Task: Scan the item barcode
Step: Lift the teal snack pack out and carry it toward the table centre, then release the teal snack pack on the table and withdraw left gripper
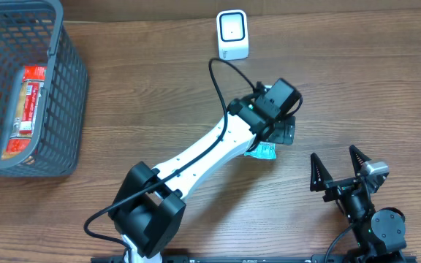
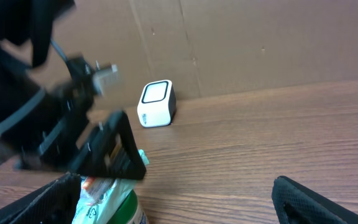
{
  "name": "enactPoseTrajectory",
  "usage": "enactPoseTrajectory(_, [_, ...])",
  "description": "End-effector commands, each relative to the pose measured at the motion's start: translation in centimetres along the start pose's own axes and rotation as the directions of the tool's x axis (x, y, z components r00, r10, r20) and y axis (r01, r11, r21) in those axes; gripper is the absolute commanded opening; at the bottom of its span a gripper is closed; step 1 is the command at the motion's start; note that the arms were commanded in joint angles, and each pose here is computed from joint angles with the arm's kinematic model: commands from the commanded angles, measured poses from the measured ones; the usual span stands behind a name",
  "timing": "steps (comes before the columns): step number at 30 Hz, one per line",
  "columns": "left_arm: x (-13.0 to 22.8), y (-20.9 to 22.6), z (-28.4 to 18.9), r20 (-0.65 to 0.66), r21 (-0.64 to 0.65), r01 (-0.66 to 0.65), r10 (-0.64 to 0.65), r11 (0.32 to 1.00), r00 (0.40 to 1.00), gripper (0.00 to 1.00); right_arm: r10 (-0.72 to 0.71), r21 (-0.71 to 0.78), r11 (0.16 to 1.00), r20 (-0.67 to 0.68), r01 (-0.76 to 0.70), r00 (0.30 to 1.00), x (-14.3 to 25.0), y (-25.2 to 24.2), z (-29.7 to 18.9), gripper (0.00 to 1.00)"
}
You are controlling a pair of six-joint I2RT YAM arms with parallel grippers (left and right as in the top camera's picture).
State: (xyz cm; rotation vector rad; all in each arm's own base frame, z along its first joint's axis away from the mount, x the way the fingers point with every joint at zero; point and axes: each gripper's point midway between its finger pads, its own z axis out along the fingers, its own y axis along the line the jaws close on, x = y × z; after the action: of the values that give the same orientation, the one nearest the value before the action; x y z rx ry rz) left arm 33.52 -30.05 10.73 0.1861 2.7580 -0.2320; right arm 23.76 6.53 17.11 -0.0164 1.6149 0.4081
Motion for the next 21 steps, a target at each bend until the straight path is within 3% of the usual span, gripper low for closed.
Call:
enactPoseTrajectory(1, [-3.0, -0.2, -2.8, 0.086, -0.037, -0.058, 0.061, 0.998, 0.994, 1.0, -0.008, -0.004, 1.0, 0.002, 0.008, 1.0, 0.2, 0.0, 0.0, 1.0])
enactPoseTrajectory(8, [-5.6, 1.4, -7.1, 0.099, -0.086, -0.126, 0.135, 0.988, 0.986, 1.0, -0.008, -0.004, 1.0, 0.002, 0.008, 1.0, 0.2, 0.0, 0.0, 1.0])
enactPoseTrajectory(17, [-12.0, 15.7, -18.0, 0.209, -0.414, 0.051, 0.04, 0.909, 0.977, 1.0, -0.008, -0.004, 1.0, 0.002, 0.008, 1.0, 0.2, 0.0, 0.0, 1.0])
enactPoseTrajectory(21, [-13.5, 22.9, -23.5, 0.307, -0.462, 0.209, -0.066, 0.862, 0.949, 1.0, -0.008, -0.004, 1.0, 0.002, 0.008, 1.0, 0.2, 0.0, 0.0, 1.0])
